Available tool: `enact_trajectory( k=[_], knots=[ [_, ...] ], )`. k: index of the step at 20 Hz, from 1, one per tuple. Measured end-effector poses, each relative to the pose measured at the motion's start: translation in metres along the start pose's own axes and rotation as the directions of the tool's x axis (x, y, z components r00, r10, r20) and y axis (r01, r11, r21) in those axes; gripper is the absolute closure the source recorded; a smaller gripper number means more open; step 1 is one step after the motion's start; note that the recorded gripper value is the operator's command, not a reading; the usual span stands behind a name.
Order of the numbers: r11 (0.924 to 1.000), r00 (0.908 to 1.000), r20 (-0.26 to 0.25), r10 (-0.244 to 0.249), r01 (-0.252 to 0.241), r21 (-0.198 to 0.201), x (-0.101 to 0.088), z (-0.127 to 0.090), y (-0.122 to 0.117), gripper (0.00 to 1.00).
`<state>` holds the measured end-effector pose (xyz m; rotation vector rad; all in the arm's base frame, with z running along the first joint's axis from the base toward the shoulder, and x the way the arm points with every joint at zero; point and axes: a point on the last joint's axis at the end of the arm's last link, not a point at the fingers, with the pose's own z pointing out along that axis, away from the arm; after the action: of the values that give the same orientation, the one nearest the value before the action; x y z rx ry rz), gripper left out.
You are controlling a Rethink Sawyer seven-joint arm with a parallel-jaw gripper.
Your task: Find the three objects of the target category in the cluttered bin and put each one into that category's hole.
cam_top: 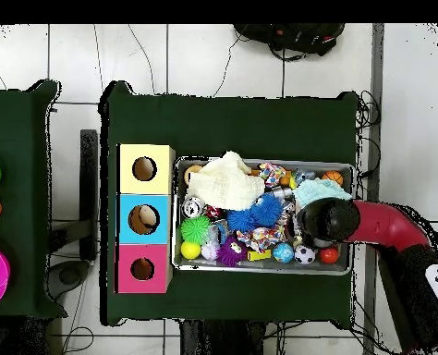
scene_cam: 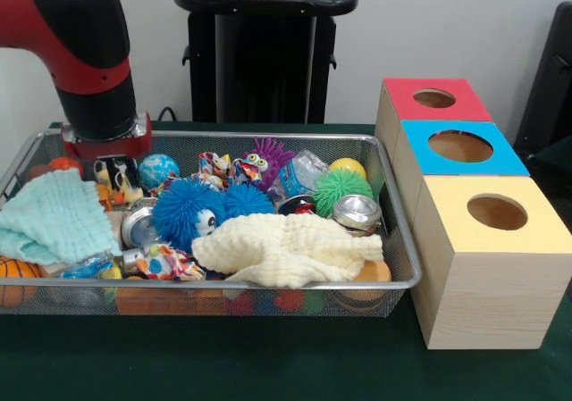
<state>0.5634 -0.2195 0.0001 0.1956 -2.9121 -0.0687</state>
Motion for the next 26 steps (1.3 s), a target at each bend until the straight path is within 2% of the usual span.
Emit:
enact_trajectory(
  k=[3, 4, 6, 11, 14, 15, 19, 22, 26],
  knots=[
    [1.0, 0.9951, -0.099, -0.002, 0.003, 0.008, -0.014, -0.036, 0.009, 1.0],
    [1.0, 0.9938, -0.112, -0.003, 0.004, 0.009, -0.016, -0.04, 0.01, 1.0],
    [0.9999, 0.9853, -0.171, -0.001, 0.004, 0.016, -0.027, -0.062, 0.016, 1.0],
    [0.9996, 0.9616, -0.274, 0.011, -0.003, 0.029, -0.057, -0.107, 0.028, 1.0],
    [0.9993, 0.958, -0.286, 0.021, -0.011, 0.036, -0.072, -0.124, 0.031, 1.0],
    [0.9991, 0.96, -0.279, 0.027, -0.017, 0.039, -0.08, -0.133, 0.032, 1.0],
    [0.999, 0.9672, -0.252, 0.03, -0.02, 0.039, -0.091, -0.15, 0.038, 1.0],
    [0.9994, 0.9717, -0.235, 0.026, -0.02, 0.026, -0.095, -0.166, 0.05, 1.0],
    [0.9998, 0.9753, -0.22, 0.022, -0.022, 0.003, -0.088, -0.194, 0.07, 1.0]
  ],
)
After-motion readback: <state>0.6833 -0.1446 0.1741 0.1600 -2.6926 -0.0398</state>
